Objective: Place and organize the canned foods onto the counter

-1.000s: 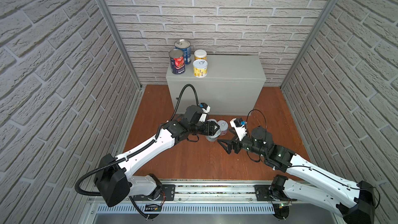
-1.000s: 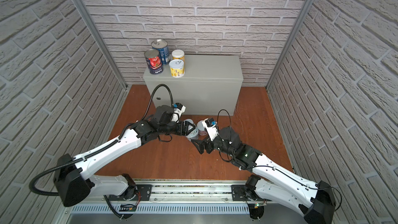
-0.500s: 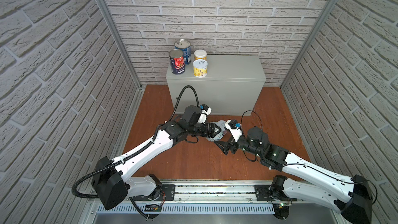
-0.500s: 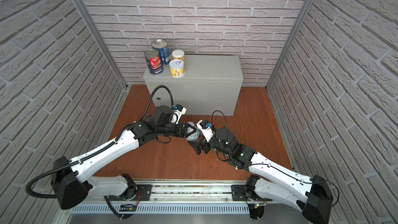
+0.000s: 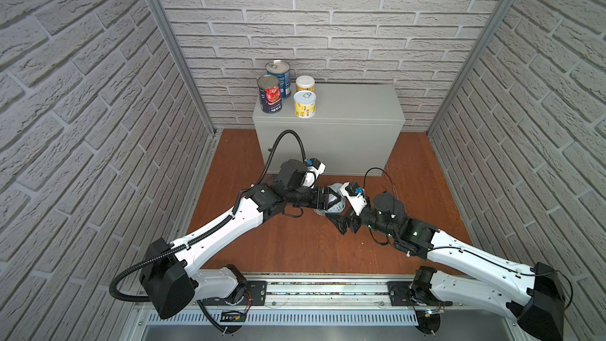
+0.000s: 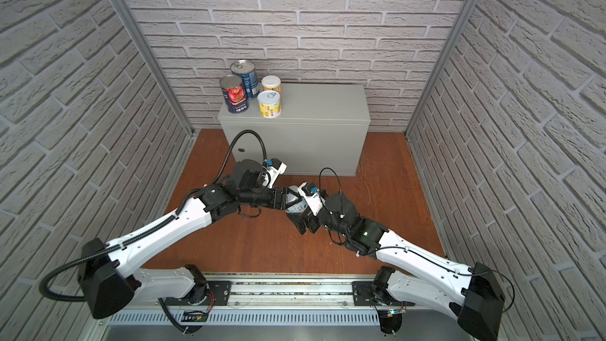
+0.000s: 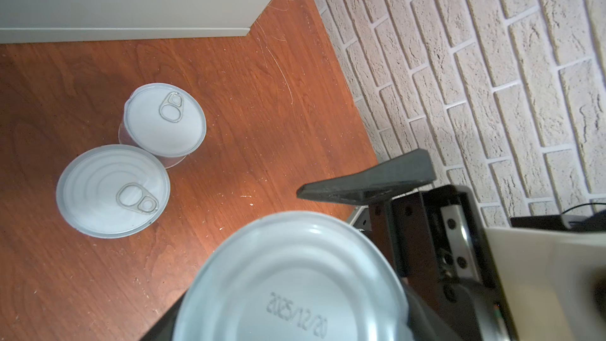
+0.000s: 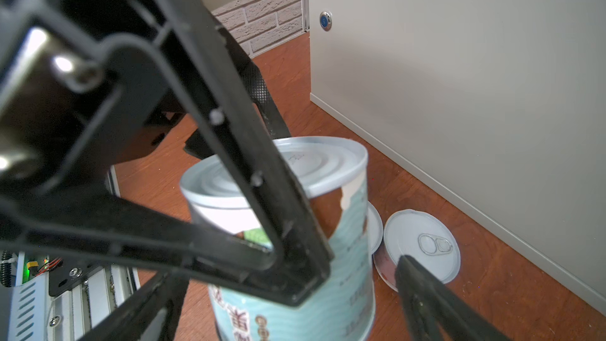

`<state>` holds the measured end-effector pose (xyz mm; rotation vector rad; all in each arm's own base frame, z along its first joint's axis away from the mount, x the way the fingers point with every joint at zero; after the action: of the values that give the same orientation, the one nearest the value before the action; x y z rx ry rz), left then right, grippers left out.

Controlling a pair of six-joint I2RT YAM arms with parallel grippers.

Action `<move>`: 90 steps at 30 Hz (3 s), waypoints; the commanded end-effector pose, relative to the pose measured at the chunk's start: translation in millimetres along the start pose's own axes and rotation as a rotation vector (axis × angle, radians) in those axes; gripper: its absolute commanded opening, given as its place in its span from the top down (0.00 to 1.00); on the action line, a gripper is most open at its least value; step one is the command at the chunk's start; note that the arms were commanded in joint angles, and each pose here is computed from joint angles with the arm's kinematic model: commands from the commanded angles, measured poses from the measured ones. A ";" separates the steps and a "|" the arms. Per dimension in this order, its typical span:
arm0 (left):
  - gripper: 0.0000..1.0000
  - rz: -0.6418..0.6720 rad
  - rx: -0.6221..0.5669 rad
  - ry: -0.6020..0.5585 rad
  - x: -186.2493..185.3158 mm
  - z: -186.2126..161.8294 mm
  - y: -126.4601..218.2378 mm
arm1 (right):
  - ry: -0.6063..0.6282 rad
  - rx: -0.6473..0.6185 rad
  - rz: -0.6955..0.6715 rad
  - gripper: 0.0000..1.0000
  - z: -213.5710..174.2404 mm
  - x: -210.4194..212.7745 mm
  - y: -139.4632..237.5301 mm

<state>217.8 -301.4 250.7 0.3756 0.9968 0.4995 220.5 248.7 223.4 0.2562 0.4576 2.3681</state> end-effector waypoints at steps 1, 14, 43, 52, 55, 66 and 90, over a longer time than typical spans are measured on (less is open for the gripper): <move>0.45 -0.113 -0.070 -0.052 -24.6 20.9 2.4 | 0.026 -0.056 -0.014 0.00 19.2 0.3 3.3; 0.46 -0.116 -0.027 -0.051 -28.1 14.3 -15.9 | 0.038 -0.064 -0.093 0.02 17.1 -11.8 4.9; 0.46 -0.163 -0.048 -0.071 -47.2 13.9 -9.7 | 0.000 -0.054 -0.110 0.01 12.8 -15.0 -0.6; 0.46 -0.172 -0.055 -0.079 -51.5 14.1 -5.2 | -0.008 -0.060 -0.105 0.03 12.1 -14.4 -3.1; 0.46 -0.175 -0.057 -0.081 -52.5 14.3 -3.9 | -0.009 -0.060 -0.103 0.08 12.2 -14.2 -3.2; 0.44 -0.168 -0.057 -0.077 -50.0 13.2 -6.6 | -0.048 -0.122 -0.100 0.18 20.0 -14.4 5.0; 0.02 0.248 -0.195 -0.101 26.7 5.2 27.8 | -0.256 -0.023 -0.308 0.13 7.7 -48.8 46.6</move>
<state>221.0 -294.6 245.6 0.3541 0.9044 0.6323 231.5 203.0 236.4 0.3976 0.3424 2.0939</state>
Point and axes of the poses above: each gripper's point midway between its finger pads, its own y axis back along the fingers, its own x axis along the line the jaws close on, z = x × y, the point moved 2 cm from there along y, back along the fingers, and after that the axes turned 2 degrees about y, right-handed, at the moved point
